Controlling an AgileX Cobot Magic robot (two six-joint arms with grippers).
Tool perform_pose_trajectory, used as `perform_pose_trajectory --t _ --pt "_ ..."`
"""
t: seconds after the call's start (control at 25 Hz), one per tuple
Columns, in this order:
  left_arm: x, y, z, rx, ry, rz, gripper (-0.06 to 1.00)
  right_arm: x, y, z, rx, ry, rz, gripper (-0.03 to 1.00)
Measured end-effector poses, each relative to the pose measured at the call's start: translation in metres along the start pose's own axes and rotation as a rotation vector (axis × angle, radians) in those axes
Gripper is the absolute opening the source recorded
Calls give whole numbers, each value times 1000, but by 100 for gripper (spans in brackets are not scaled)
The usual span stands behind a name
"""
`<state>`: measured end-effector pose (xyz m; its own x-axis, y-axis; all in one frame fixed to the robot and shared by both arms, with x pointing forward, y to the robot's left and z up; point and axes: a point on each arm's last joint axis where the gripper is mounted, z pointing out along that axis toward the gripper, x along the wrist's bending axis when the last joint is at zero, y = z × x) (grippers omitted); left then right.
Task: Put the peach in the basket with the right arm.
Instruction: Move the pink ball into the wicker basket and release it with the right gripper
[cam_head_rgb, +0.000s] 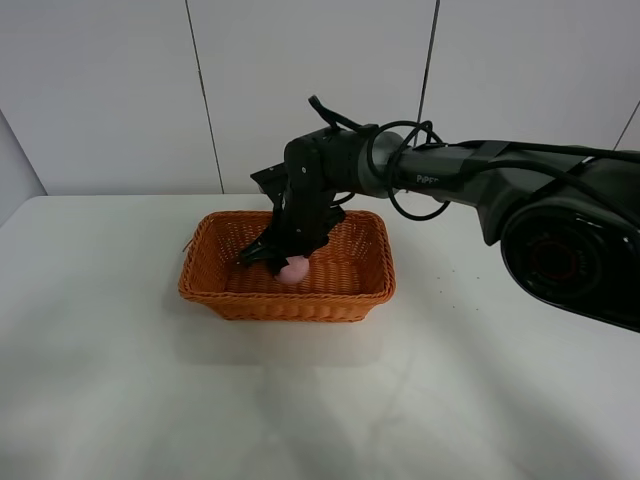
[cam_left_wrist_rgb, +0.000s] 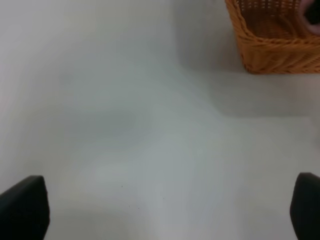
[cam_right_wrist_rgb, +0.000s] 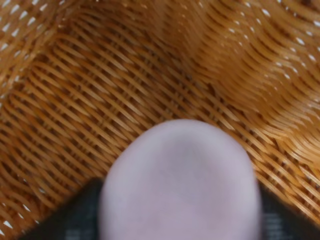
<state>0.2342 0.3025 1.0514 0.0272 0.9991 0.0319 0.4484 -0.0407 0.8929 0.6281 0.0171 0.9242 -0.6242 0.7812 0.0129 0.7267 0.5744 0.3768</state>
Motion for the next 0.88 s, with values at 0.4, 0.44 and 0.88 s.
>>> perform_pose_trajectory --t 0.4,0.44,0.88 --pt "0 0 0 0 0 0 99 0 20 -38 -12 1 19 65" --pt "0 0 0 0 0 0 99 0 27 -50 -25 1 18 65" --pt "0 0 0 0 0 0 99 -28 49 -113 -70 -33 61 65"
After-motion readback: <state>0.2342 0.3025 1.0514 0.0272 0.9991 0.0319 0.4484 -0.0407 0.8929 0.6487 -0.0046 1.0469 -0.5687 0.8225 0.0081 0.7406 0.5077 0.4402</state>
